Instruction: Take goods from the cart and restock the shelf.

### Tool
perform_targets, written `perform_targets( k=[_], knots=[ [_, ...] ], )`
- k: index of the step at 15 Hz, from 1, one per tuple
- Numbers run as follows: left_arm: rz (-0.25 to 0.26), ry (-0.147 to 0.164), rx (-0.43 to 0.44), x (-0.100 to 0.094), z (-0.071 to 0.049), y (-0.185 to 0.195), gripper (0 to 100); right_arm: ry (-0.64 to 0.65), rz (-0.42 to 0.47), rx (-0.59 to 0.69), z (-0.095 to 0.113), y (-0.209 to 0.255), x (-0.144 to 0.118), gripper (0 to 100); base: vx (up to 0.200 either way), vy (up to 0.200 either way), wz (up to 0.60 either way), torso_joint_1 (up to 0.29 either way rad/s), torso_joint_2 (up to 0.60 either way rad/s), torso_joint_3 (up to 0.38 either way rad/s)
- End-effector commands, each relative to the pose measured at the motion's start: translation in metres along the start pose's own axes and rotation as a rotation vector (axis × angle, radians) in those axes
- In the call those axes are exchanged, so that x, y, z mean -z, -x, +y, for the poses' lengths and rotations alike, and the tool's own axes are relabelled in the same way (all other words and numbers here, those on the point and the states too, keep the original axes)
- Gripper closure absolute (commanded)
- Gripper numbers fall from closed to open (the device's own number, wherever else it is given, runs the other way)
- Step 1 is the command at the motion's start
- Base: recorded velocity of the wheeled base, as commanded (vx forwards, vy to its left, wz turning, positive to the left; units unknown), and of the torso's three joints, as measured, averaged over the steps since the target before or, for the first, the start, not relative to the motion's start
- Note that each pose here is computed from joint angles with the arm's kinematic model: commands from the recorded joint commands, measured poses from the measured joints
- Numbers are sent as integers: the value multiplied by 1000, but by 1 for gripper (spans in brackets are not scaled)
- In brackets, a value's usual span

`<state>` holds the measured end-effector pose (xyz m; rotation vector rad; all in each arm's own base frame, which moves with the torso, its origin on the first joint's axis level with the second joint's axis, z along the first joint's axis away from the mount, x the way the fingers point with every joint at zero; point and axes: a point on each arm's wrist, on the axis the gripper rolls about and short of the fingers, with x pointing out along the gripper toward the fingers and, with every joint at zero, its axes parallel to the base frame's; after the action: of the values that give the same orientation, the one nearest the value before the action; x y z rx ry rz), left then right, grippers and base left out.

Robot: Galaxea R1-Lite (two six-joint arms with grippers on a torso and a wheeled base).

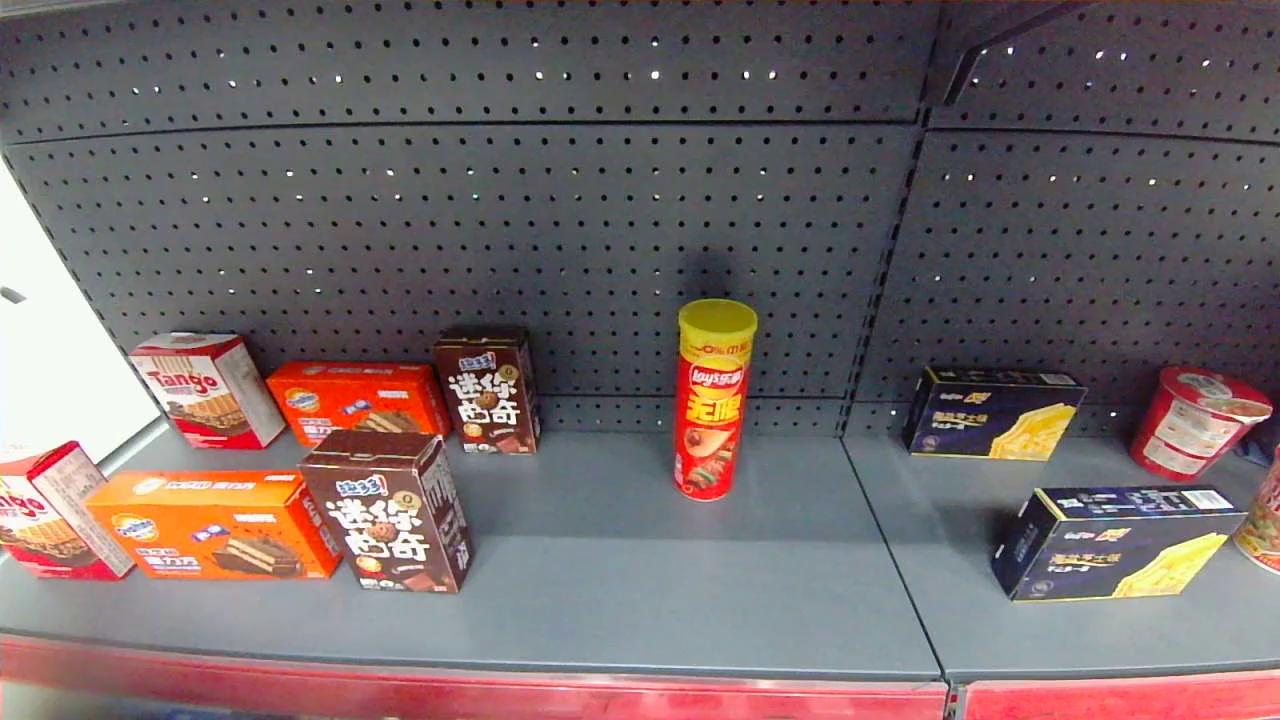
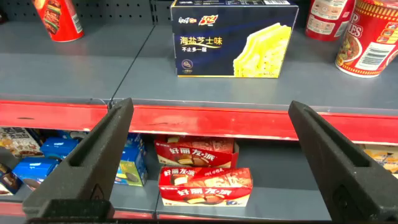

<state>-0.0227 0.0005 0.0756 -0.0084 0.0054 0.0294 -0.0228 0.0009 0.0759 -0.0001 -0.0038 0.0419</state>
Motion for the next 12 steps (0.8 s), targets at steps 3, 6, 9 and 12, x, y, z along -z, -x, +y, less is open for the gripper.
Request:
perform_targets(
  k=[3, 6, 9, 12],
  knots=[
    [1, 1, -1, 0, 0, 0, 0, 8, 1, 0, 0, 0, 0, 0, 0, 0, 600, -1, 4, 2],
    [1, 1, -1, 0, 0, 0, 0, 8, 1, 0, 0, 0, 0, 0, 0, 0, 600, 6, 10, -1],
    [4, 1, -1, 0, 0, 0, 0, 8, 1, 0, 0, 0, 0, 0, 0, 0, 600, 2, 2, 1],
    [2, 1, -1, 0, 0, 0, 0, 8, 1, 0, 0, 0, 0, 0, 0, 0, 600, 2, 4, 2]
  ],
)
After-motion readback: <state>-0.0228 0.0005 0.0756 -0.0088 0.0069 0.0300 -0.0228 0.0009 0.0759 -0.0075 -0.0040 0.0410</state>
